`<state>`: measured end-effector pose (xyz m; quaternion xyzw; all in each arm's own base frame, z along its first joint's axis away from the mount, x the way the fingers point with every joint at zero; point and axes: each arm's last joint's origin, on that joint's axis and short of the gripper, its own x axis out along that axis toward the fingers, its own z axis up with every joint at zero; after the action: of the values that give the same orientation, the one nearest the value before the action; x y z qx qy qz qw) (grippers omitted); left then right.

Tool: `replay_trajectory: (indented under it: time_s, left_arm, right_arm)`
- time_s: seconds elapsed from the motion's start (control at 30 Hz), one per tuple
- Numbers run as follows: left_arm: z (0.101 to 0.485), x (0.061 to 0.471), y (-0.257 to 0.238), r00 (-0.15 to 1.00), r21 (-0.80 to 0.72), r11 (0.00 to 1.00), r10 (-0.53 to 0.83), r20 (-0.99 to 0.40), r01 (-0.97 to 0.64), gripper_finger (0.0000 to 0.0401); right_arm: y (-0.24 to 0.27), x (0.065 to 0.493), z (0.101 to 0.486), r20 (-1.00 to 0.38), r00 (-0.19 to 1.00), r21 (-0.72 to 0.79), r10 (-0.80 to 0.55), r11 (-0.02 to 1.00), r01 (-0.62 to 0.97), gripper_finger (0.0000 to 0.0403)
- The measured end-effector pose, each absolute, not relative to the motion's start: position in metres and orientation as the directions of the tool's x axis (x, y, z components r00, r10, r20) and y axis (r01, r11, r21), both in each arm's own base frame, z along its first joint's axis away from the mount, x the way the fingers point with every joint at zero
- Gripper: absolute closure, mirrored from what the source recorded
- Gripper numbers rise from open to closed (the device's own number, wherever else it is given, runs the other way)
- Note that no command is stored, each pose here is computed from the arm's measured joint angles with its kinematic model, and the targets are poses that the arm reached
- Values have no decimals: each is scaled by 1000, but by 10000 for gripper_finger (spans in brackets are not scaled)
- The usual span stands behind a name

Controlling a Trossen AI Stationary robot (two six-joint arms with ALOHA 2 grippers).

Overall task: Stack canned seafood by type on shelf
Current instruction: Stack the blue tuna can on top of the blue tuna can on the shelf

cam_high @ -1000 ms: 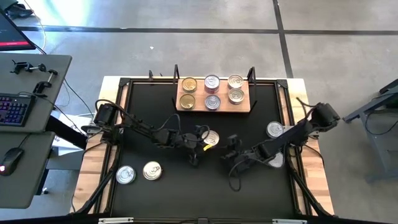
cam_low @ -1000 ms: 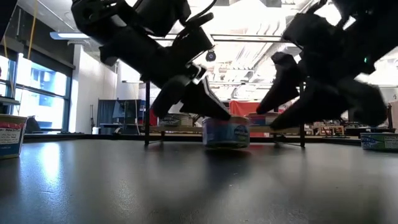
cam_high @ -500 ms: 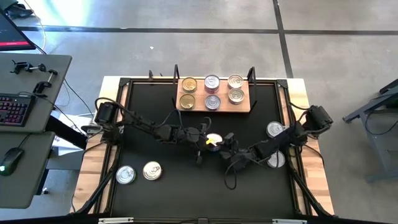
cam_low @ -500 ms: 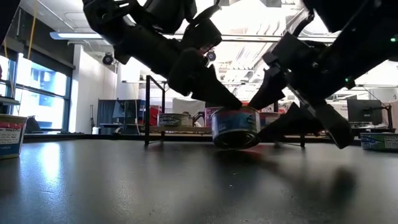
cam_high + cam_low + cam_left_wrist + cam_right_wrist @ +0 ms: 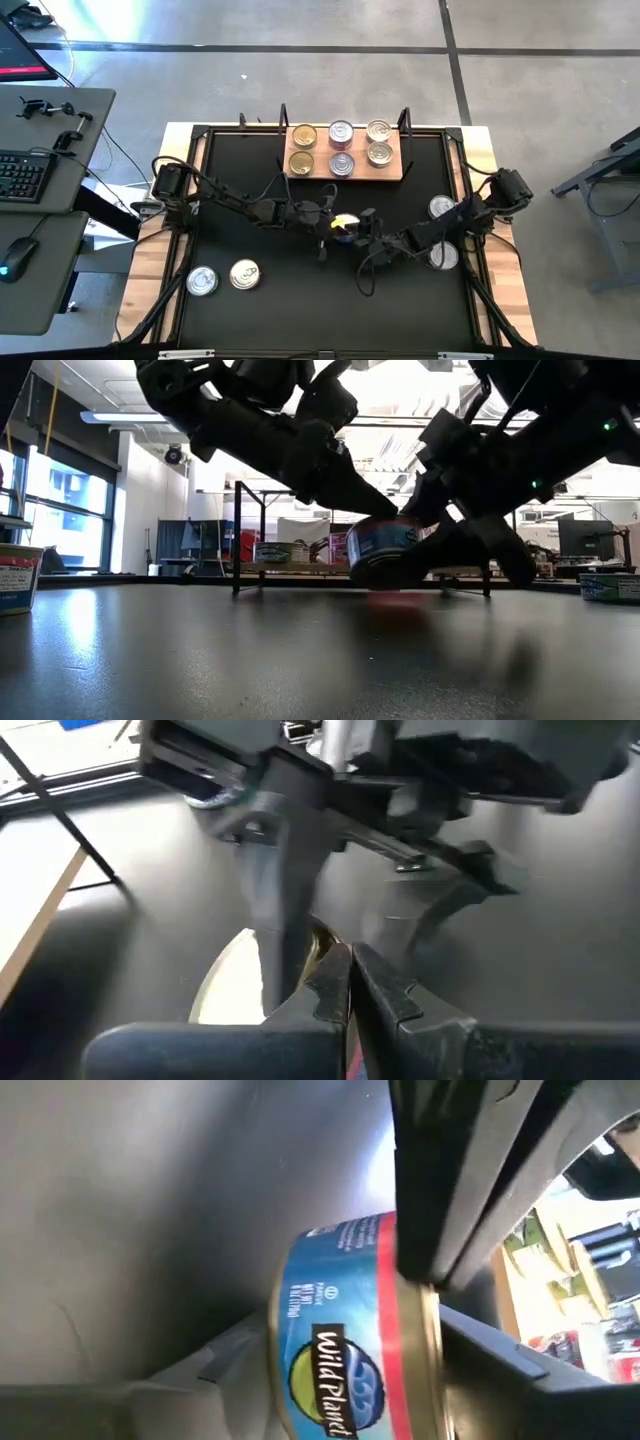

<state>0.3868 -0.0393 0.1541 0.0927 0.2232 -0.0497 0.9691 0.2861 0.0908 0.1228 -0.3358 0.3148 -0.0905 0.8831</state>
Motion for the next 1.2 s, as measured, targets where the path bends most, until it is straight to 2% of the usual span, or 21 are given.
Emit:
replay_trajectory:
  time_s: [0.13, 0.33, 0.4, 0.5, 0.63, 0.73, 0.83, 0.97, 1.07, 1.2]
  left_arm:
    - [157, 385, -38, 891, 151, 983, -26, -453, 106, 392]
    - [170, 363, -35, 786, 144, 989, 81, -613, 10, 368]
    - [169, 354, -32, 724, 141, 988, 148, -674, -70, 365]
    - [160, 343, -34, 676, 177, 968, 251, -693, -178, 366]
    - [146, 333, -47, 711, 183, 956, 294, -639, -230, 366]
    - [137, 324, -58, 752, 157, 962, 272, -600, -224, 366]
    - [132, 317, -69, 770, 155, 967, 256, -584, -203, 366]
    - [125, 306, -82, 728, 190, 958, 287, -622, -215, 366]
    - [124, 301, -91, 719, 234, 945, 325, -614, -227, 366]
    - [125, 298, -99, 725, 275, 930, 363, -585, -244, 366]
  right_arm:
    - [95, 284, 123, -498, 787, -559, -364, 828, 30, 236]
    - [101, 266, 133, -533, 714, -570, -454, 816, 94, 235]
    - [102, 263, 151, -538, 693, -561, -480, 817, 130, 235]
    - [101, 261, 181, -560, 642, -583, -524, 800, 145, 235]
    - [87, 271, 239, -578, 552, -625, -601, 761, 174, 235]
    - [57, 281, 278, -588, 461, -655, -664, 726, 210, 235]
    - [12, 290, 299, -593, 383, -696, -708, 690, 198, 235]
    - [-59, 294, 297, -635, 311, -686, -707, 701, 193, 235]
    - [-108, 287, 290, -608, 254, -714, -753, 657, 240, 235]
    - [-154, 269, 280, -625, 215, -698, -750, 661, 275, 235]
